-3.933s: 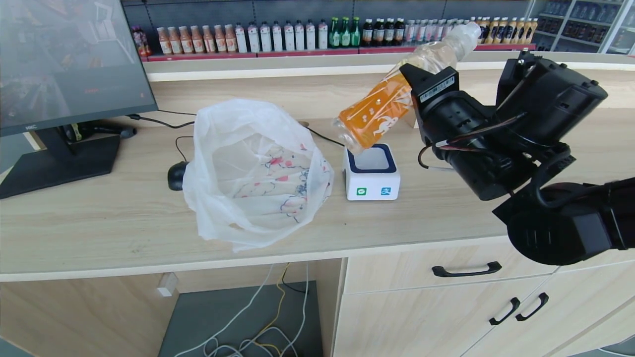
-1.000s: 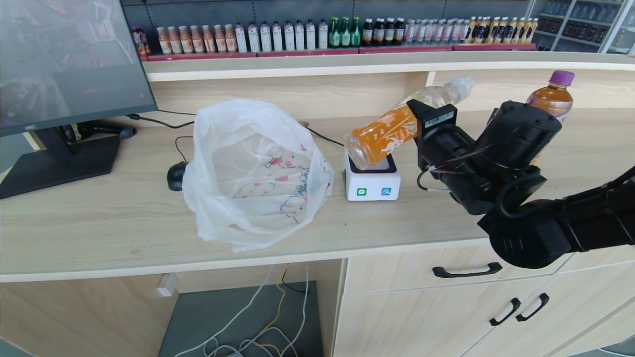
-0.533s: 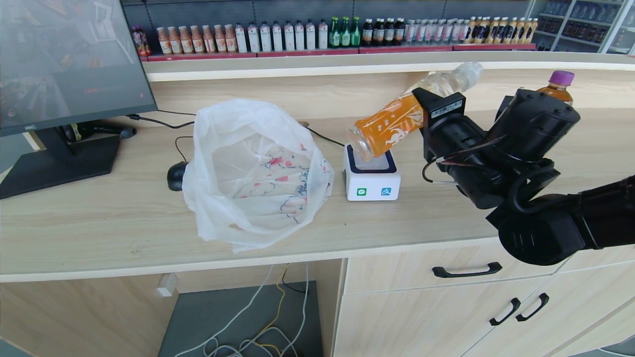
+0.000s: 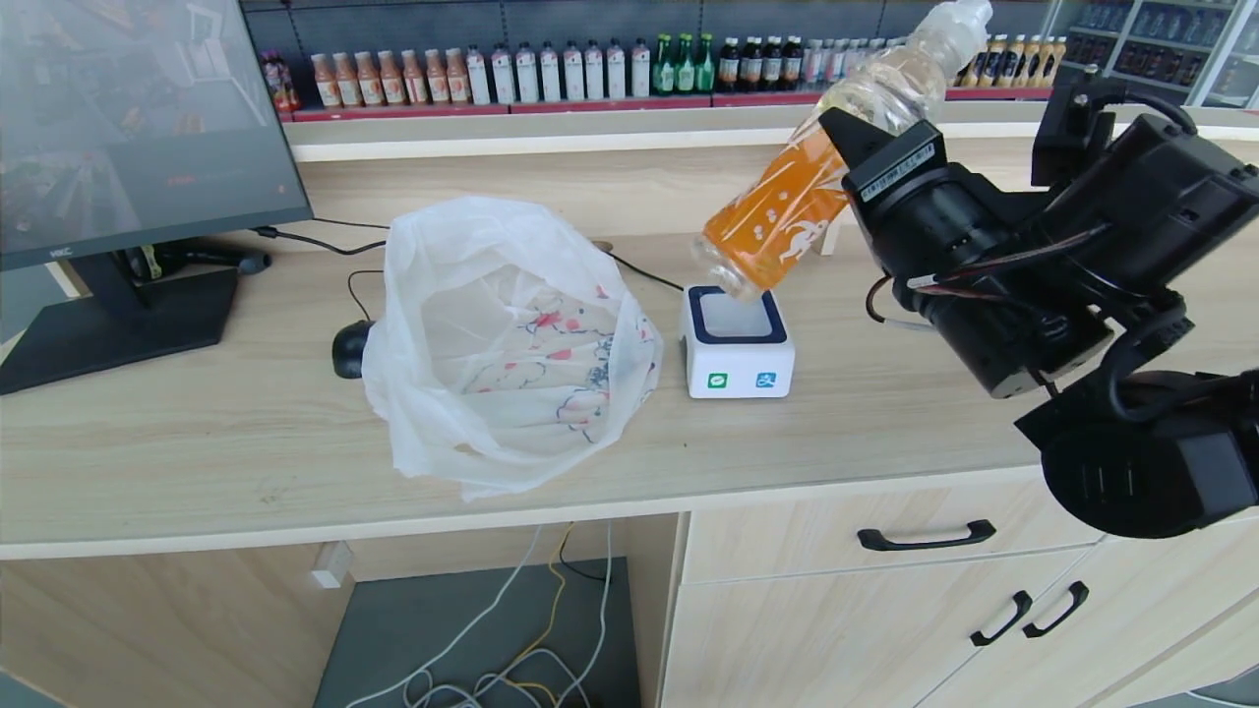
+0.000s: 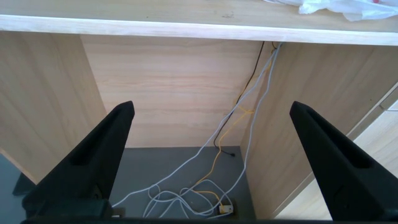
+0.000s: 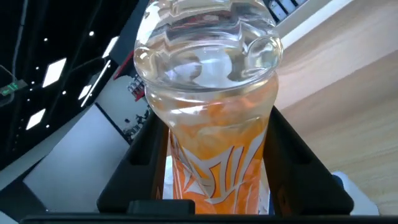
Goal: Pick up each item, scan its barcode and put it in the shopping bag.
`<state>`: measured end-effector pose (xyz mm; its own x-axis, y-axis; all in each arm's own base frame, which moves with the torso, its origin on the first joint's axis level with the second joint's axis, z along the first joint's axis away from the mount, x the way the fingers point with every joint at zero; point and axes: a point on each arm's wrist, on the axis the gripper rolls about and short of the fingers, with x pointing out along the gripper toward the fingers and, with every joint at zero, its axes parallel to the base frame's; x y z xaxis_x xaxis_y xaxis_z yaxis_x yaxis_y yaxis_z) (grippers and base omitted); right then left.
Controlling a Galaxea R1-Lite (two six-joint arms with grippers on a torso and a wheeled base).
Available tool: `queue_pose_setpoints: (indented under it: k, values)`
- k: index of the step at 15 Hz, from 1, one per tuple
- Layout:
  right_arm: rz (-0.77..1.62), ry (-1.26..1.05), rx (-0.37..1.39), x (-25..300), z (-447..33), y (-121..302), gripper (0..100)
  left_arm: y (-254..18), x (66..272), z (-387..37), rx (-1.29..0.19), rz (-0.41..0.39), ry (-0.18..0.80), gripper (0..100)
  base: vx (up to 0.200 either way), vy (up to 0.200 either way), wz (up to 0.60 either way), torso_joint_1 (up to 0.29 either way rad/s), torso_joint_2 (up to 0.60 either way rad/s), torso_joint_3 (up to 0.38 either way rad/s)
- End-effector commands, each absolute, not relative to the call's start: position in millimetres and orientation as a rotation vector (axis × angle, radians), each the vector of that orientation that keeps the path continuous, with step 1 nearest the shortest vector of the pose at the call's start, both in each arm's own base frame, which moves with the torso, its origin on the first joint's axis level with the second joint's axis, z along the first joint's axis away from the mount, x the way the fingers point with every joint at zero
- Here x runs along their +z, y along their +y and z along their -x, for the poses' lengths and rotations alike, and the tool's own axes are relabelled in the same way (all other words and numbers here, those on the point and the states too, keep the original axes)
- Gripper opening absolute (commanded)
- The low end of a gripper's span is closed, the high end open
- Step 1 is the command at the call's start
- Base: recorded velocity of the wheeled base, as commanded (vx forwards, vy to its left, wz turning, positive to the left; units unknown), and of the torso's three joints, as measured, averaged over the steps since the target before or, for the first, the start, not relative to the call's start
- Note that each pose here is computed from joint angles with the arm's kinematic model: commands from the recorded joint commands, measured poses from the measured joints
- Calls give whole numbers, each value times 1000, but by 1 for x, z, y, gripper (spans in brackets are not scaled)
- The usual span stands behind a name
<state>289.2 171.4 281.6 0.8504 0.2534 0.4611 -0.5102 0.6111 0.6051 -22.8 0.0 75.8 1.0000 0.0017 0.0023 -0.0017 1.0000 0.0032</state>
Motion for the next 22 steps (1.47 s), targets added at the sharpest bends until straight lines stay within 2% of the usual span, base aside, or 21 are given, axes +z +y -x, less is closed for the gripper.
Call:
queue_pose_setpoints:
  k: [1,7,13,15,17,22]
  values:
    - [-747,-385,483,286,-277,179,0,0,76,23,2,-3,-3,100,0,0,0,0,0,0]
    - [-397,-462,447,276,-254,183,0,0,76,23,3,-3,-3,100,0,0,0,0,0,0]
    - [-137,-502,518,260,-235,199,0,0,76,23,3,-5,-3,100,0,0,0,0,0,0]
    - [-52,-489,554,243,-236,201,0,0,76,23,3,-2,-3,100,0,0,0,0,0,0]
    - [-31,-507,588,232,-238,202,0,0,76,23,3,-2,-3,100,0,0,0,0,0,0]
    - [-43,-527,550,235,-241,198,0,0,76,23,3,-2,-2,100,0,0,0,0,0,0]
